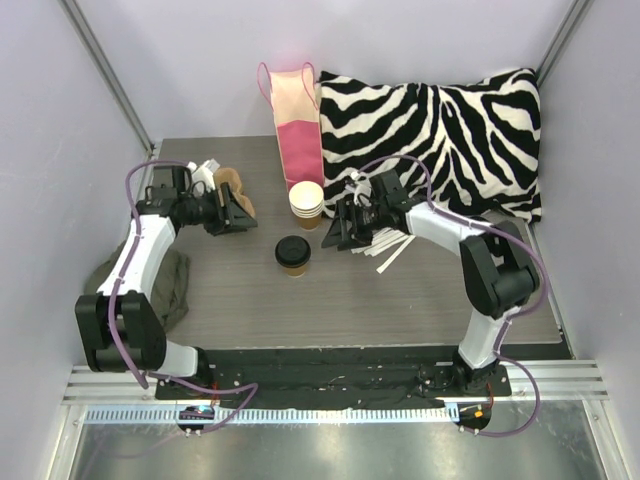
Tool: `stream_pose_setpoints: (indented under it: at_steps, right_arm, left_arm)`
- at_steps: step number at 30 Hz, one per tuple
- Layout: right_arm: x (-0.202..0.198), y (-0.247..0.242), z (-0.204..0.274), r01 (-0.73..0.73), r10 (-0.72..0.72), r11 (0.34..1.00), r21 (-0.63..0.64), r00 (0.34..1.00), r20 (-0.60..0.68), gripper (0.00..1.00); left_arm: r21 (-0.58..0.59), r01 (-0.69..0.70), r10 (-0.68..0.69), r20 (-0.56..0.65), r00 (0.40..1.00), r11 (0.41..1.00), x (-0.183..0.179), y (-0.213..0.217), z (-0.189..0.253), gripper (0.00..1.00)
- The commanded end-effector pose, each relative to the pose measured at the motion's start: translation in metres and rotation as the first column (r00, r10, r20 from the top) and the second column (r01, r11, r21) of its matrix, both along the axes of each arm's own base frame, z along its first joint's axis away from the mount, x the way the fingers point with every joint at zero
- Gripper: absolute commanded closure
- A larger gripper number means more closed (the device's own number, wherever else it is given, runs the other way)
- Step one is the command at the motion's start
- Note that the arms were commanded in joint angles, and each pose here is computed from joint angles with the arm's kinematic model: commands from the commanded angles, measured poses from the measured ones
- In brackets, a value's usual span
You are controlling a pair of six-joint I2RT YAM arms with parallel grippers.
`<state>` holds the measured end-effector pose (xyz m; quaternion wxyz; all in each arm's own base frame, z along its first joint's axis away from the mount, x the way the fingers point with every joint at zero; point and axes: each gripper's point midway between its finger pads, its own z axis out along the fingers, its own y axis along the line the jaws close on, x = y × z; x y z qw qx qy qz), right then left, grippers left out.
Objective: Pack the takeout coffee
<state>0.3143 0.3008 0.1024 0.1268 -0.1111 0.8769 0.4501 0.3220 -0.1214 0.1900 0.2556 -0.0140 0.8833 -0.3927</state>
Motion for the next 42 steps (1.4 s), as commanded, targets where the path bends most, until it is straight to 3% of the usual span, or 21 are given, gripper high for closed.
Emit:
stream_pose_setpoints:
  at_steps: [1, 5, 8, 15, 29, 34, 39, 42]
  right_arm:
    - [-0.013, 0.005, 0.024, -0.083, 0.104, 0.992, -0.097, 0.965, 0.24, 0.26]
    - [-0.04, 0.029, 0.007, -0.127, 0.191, 0.967, -0.22, 0.935, 0.298, 0.25]
    - [-0.037, 0.039, -0.001, -0.074, 0.16, 0.96, -0.268, 0.936, 0.313, 0.25]
    - [-0.03, 0.077, 0.001, -0.028, 0.109, 0.97, -0.242, 0.939, 0.327, 0.25]
    - [0.029, 0.111, 0.001, 0.104, -0.01, 0.969, -0.225, 0.924, 0.383, 0.26]
    - [0.027, 0.117, 0.018, 0.073, 0.004, 0.98, -0.186, 0.923, 0.385, 0.25]
    - [-0.005, 0.111, 0.042, -0.086, 0.135, 0.985, -0.152, 0.927, 0.351, 0.25]
    - [-0.025, 0.103, 0.056, -0.168, 0.204, 0.977, -0.134, 0.919, 0.338, 0.25]
  left_arm:
    - [-0.056, -0.064, 0.067, 0.055, 0.996, 0.996, 0.014, 0.01, 0.02, 0.5]
    - [-0.072, -0.139, 0.145, 0.09, 0.985, 0.988, 0.027, 0.031, 0.034, 0.49]
    - [-0.069, -0.177, 0.183, 0.108, 0.977, 0.982, 0.031, 0.043, 0.041, 0.48]
    - [0.003, -0.239, 0.235, 0.177, 0.956, 0.971, 0.038, 0.063, 0.047, 0.33]
    - [0.25, -0.367, 0.324, 0.197, 0.925, 0.896, 0.075, 0.119, 0.033, 0.31]
    - [0.359, -0.379, 0.351, 0.142, 0.925, 0.853, 0.096, 0.142, 0.012, 0.35]
    - [0.386, -0.398, 0.393, 0.094, 0.915, 0.833, 0.113, 0.15, -0.007, 0.56]
    - [0.4, -0.389, 0.393, 0.077, 0.916, 0.83, 0.122, 0.148, -0.018, 0.61]
